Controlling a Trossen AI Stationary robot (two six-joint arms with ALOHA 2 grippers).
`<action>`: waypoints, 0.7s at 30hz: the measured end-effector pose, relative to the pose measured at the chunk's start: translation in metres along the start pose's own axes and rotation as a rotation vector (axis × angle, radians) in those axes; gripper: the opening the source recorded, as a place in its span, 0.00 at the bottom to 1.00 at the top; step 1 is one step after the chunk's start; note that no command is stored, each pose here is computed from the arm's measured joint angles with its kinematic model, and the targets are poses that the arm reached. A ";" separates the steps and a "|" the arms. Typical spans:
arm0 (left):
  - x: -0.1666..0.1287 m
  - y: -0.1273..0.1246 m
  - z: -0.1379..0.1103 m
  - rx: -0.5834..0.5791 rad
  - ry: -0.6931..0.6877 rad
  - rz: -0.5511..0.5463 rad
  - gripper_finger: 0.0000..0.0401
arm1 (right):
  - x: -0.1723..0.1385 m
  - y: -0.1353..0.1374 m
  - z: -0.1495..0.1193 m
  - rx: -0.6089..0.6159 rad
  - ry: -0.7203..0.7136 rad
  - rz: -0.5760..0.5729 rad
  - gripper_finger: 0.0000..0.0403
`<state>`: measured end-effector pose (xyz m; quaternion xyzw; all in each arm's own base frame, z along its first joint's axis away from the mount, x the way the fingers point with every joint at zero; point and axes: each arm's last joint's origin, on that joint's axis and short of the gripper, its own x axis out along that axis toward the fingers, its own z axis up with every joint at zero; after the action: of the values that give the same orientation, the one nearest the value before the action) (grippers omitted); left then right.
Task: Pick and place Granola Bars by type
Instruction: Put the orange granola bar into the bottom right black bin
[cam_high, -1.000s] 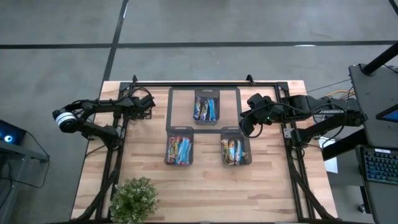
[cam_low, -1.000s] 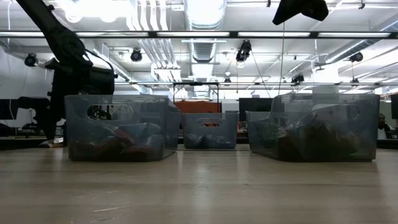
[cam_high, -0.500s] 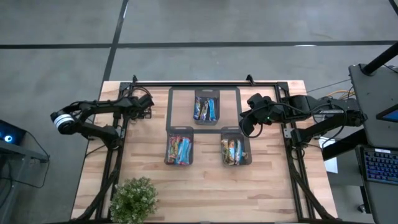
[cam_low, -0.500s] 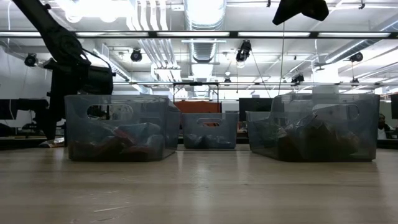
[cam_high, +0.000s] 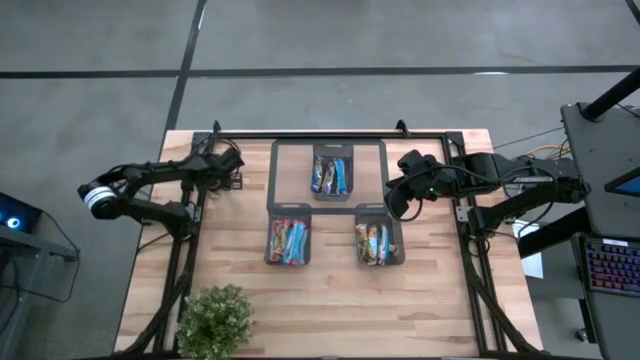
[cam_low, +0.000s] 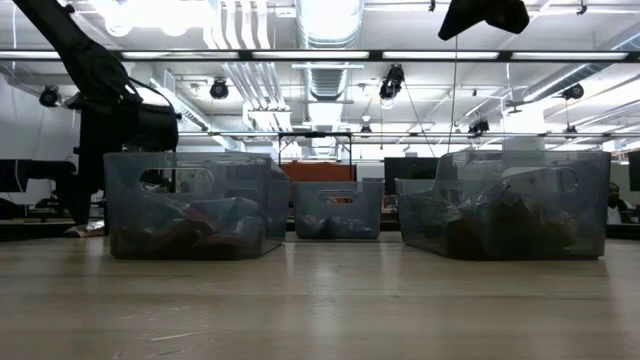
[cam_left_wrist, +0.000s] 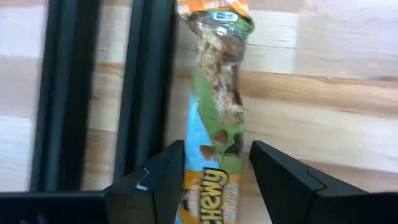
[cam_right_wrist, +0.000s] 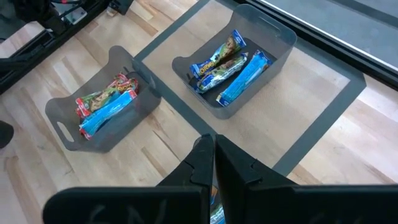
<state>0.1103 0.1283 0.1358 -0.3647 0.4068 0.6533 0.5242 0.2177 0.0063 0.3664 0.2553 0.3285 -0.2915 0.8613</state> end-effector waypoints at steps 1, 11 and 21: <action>-0.002 0.001 0.000 -0.006 0.005 -0.022 0.43 | 0.000 0.000 0.000 0.006 0.000 0.000 0.02; -0.006 0.009 0.007 0.002 0.023 -0.089 0.44 | 0.000 0.000 0.000 0.015 0.000 0.000 0.02; -0.001 0.008 0.007 0.030 0.041 -0.062 0.44 | 0.000 0.000 0.000 0.053 -0.004 0.004 0.02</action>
<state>0.1025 0.1337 0.1408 -0.3825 0.4155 0.6230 0.5412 0.2181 0.0064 0.3667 0.2783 0.3184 -0.2988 0.8555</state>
